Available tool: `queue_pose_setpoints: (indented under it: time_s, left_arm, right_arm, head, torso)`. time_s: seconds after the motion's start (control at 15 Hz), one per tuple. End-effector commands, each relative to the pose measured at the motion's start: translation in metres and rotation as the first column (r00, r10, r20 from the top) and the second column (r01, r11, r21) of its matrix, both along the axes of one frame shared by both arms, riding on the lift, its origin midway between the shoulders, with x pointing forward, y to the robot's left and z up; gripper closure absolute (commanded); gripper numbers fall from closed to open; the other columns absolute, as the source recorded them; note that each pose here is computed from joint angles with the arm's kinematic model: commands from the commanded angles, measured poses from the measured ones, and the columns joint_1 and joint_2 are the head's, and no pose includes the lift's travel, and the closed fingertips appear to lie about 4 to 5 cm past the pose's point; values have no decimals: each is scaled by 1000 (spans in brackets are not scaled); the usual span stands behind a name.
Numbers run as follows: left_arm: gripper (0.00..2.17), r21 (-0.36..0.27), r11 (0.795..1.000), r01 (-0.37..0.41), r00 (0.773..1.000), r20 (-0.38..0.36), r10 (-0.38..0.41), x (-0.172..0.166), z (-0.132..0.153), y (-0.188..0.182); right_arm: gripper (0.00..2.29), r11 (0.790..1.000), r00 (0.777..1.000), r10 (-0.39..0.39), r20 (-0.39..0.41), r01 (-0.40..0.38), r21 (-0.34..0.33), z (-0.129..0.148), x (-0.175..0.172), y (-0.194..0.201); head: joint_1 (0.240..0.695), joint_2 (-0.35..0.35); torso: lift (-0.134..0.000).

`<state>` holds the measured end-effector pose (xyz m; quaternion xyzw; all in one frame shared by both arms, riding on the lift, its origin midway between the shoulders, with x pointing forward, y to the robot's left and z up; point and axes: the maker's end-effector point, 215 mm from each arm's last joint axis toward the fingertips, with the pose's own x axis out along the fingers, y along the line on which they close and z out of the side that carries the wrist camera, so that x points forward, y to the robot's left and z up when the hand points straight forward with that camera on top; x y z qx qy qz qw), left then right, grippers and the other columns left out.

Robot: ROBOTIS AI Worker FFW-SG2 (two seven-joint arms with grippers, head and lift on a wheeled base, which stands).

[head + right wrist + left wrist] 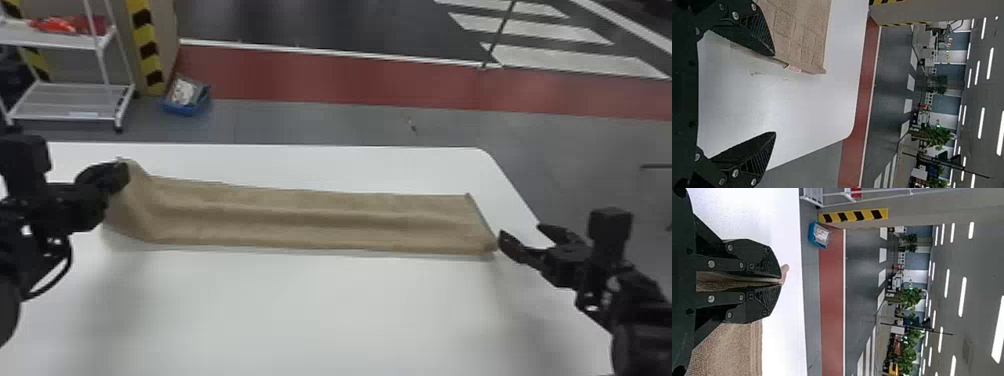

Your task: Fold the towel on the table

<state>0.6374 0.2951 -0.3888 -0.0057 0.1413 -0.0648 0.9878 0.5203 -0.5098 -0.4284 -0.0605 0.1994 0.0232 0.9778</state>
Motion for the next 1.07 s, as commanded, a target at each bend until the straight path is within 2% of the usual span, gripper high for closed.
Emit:
queue_pose_setpoints:
  time_s: [0.0, 0.07, 0.13, 0.33, 0.47, 0.6, 0.73, 0.87, 1.0]
  left_arm:
    - [525, 69, 997, -15, 1000, 3, 15, 2, -3, 0]
    - [137, 99, 995, -18, 1000, 3, 18, 2, -5, 1]
    - [49, 112, 993, -26, 1000, 2, 26, 0, -7, 4]
    - [60, 196, 976, -99, 995, 10, 99, -6, -11, 32]
    - [63, 203, 970, -135, 991, 32, 132, -9, -3, 48]
    - [63, 137, 978, -155, 988, 35, 152, -14, 4, 60]
    - [63, 45, 987, -155, 988, 5, 155, -17, 4, 63]
    - [63, 22, 987, -158, 987, -20, 159, -27, -6, 72]
    - [66, -28, 989, -145, 988, -50, 144, -31, -12, 73]
  right_arm:
    - [194, 1000, 1000, 1, 0, -1, 2, 4, 0, 2]
    - [194, 1000, 1000, 1, 1, -1, 3, 4, 0, 3]
    - [194, 1000, 1000, 1, 2, -1, 5, 4, 0, 3]
    - [194, 1000, 1000, 4, 7, -4, 8, 5, 0, 7]
    - [194, 1000, 1000, 8, 8, -9, 12, 7, 1, 10]
    - [194, 1000, 1000, 9, -5, -9, 21, 6, 1, 13]
    - [194, 999, 1000, 11, -22, -10, 30, 5, 2, 16]
    - [215, 998, 998, 19, -53, -16, 67, 2, 3, 20]
    - [218, 997, 998, 25, -60, -20, 77, 1, 8, 22]
  head:
    - [695, -201]
    - [695, -198]
    - [695, -196]
    - [695, -187]
    - [695, -172]
    - [695, -157]
    - [695, -141]
    - [695, -132]
    - [695, -124]
  torso:
    - [-128]
    - [-128]
    - [-128]
    - [-128]
    - [-128]
    - [-128]
    - [-128]
    - [-128]
    - [-128]
